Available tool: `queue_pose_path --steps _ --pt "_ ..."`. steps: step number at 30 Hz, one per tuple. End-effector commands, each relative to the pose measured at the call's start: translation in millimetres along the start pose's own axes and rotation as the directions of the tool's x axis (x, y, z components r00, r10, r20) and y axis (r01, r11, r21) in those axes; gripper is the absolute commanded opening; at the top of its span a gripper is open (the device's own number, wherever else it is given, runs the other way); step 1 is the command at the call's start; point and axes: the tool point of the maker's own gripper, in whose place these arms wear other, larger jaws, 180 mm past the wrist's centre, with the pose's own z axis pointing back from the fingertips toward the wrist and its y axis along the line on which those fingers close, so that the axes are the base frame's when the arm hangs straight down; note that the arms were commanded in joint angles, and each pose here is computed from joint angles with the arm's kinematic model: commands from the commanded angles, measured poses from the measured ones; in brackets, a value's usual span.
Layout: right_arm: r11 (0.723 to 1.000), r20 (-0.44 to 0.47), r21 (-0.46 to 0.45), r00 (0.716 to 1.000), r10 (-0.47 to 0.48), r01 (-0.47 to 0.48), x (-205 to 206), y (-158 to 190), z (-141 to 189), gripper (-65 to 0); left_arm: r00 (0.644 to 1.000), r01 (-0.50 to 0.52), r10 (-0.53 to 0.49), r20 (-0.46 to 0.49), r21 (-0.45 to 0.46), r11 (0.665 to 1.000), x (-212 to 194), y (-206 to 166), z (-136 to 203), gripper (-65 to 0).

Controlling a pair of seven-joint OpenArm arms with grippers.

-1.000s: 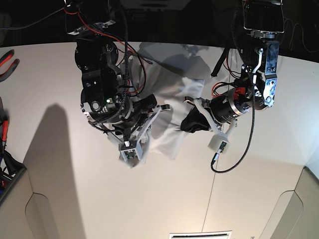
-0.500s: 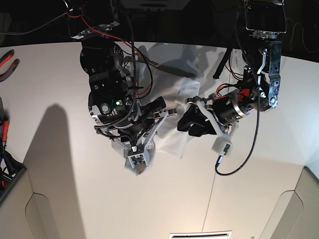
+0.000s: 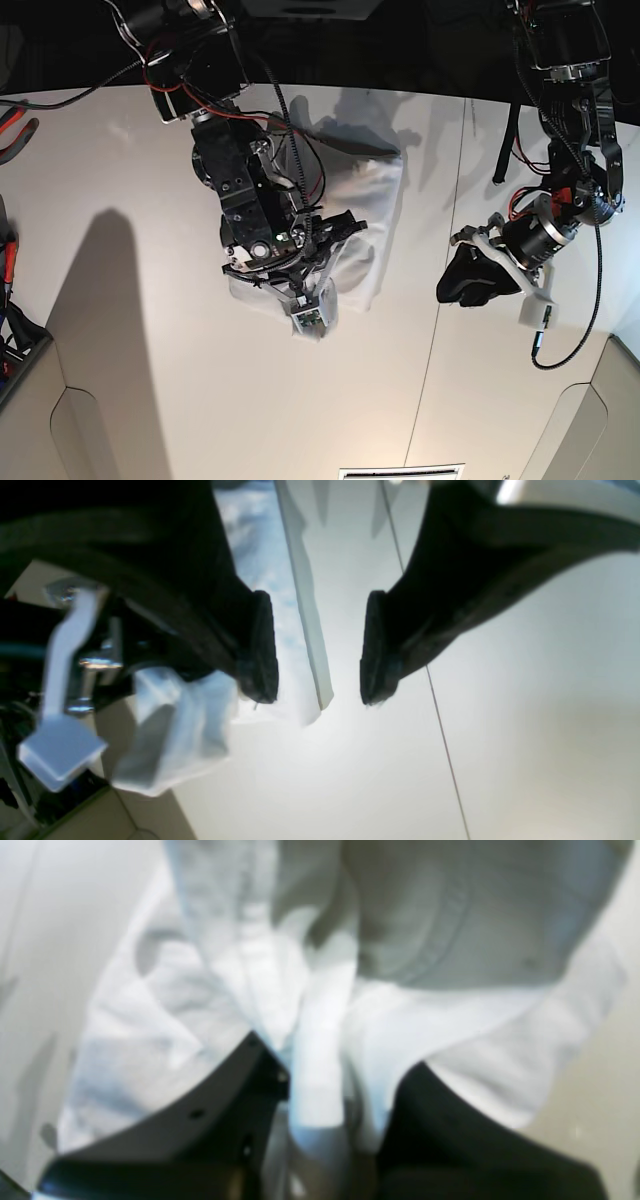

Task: Layout the t-shirt on the table in an organized manner, then fold the t-shirt properly
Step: 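Grasp the bundle with both grippers and fold it over again, then regrasp the bundle with both grippers and compress it into a square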

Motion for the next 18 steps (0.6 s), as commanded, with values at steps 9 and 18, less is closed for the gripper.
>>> queue_pose_path --steps 9,18 --pt "0.995 0.039 0.01 0.994 0.099 -0.1 19.0 12.4 5.7 -44.8 0.998 0.01 -0.009 0.059 -0.021 1.0 19.4 -4.4 0.9 -34.5" --pt "0.994 0.095 0.041 0.991 0.099 -0.103 40.0 18.6 29.7 -42.9 0.998 0.011 -0.009 0.059 -0.02 1.0 19.4 -4.4 0.9 -34.5"
